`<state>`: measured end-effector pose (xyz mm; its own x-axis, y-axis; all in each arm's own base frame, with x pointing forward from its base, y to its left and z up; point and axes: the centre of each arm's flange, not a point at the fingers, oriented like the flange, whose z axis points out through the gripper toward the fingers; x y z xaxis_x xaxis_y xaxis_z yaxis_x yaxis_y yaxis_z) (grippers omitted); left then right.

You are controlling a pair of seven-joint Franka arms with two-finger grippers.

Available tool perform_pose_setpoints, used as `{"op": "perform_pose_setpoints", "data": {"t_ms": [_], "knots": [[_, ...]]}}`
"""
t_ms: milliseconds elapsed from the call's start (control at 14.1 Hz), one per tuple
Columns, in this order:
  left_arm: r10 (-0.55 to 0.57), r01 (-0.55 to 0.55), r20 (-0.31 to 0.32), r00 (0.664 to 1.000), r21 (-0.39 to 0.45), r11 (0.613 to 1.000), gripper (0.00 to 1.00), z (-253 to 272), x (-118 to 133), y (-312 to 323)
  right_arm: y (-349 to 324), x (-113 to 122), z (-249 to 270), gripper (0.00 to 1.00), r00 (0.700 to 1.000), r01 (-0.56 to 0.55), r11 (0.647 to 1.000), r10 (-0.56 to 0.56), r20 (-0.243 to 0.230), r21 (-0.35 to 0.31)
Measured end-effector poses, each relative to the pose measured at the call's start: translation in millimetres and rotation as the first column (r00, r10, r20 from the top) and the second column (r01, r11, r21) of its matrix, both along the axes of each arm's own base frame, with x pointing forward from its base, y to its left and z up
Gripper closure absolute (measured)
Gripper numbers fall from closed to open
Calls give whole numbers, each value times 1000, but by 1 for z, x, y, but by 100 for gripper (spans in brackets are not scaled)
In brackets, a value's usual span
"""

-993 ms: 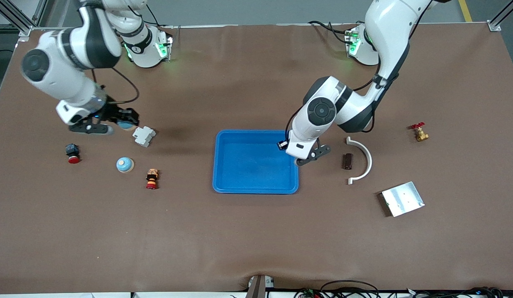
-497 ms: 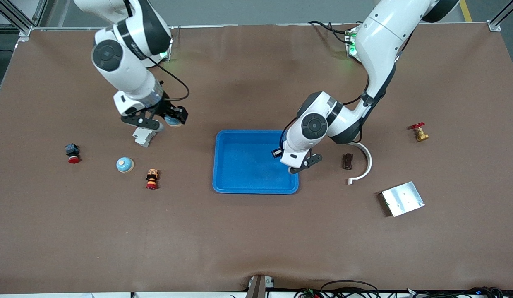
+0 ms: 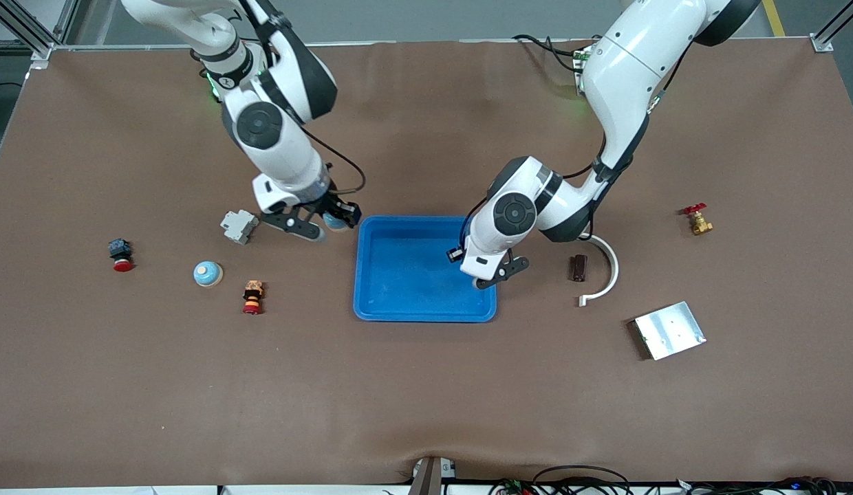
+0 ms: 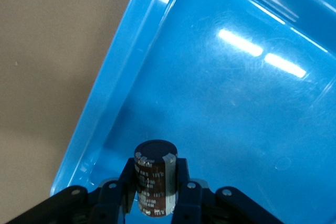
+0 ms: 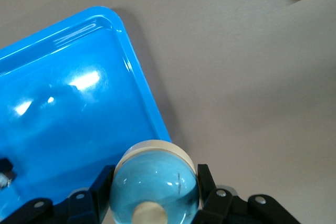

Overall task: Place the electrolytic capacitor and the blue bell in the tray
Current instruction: 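Lower the capacitor and the bell into the tray and open both grippers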

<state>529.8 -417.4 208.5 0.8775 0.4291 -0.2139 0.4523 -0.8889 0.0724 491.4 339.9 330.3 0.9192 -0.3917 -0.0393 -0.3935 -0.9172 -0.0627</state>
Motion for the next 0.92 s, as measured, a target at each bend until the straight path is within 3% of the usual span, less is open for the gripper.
{"op": "perform_pose_setpoints", "data": {"t_ms": [497, 922], "knots": [[3, -2, -25, 1000, 14, 1000, 66, -16, -3, 2, 43, 24, -51, 32, 998, 63, 998, -63, 3, 3], [10, -9, -35, 999, 23, 1000, 66, -21, -4, 5, 68, 17, -87, 32, 996, 88, 996, -88, 16, -3]]}}
